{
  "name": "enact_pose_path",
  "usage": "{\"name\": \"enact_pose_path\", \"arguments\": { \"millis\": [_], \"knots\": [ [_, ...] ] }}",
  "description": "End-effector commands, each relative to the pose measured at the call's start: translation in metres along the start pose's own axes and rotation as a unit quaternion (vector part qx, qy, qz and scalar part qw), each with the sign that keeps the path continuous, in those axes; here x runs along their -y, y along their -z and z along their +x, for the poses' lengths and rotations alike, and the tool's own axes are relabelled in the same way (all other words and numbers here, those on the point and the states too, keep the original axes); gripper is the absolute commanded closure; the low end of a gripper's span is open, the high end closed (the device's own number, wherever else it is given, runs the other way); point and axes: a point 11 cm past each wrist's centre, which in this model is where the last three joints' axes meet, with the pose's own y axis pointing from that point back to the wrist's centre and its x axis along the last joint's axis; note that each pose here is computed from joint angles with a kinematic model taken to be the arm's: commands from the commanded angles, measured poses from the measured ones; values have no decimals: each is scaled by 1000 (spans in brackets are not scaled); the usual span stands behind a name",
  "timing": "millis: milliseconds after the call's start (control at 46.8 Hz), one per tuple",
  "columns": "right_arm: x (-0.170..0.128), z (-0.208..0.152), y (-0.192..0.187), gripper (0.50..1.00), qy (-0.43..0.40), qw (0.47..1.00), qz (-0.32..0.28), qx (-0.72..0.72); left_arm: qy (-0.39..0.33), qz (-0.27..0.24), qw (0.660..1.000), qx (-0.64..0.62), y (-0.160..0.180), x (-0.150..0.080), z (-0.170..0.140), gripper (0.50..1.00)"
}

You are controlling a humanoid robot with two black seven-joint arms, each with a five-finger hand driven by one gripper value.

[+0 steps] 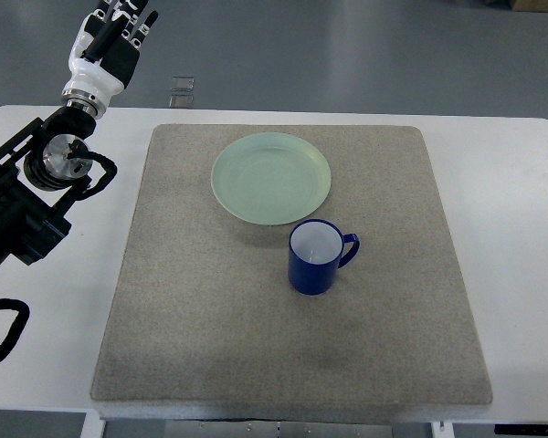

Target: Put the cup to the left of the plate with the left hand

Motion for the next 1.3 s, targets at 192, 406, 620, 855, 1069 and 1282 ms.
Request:
{"name": "enact_pose_path", "arguments": {
  "millis": [192,406,620,855,1069,1282],
  "knots": [
    [0,0,0,568,0,1000,0,0,47,26,998,31,9,9,-33,504],
    [0,0,0,568,0,1000,0,0,82,36,995,42,7,9,-54,504],
    [0,0,0,568,0,1000,0,0,128,67,987,71,15,-1,-72,506],
    [0,0,0,568,0,1000,0,0,149,101,976,121,21,-9,-69,504],
    [0,0,0,568,0,1000,0,0,206,152,954,155,34,-30,-79,504],
    [0,0,0,568,0,1000,0,0,267,209,921,191,53,-60,-84,504]
  ]
}}
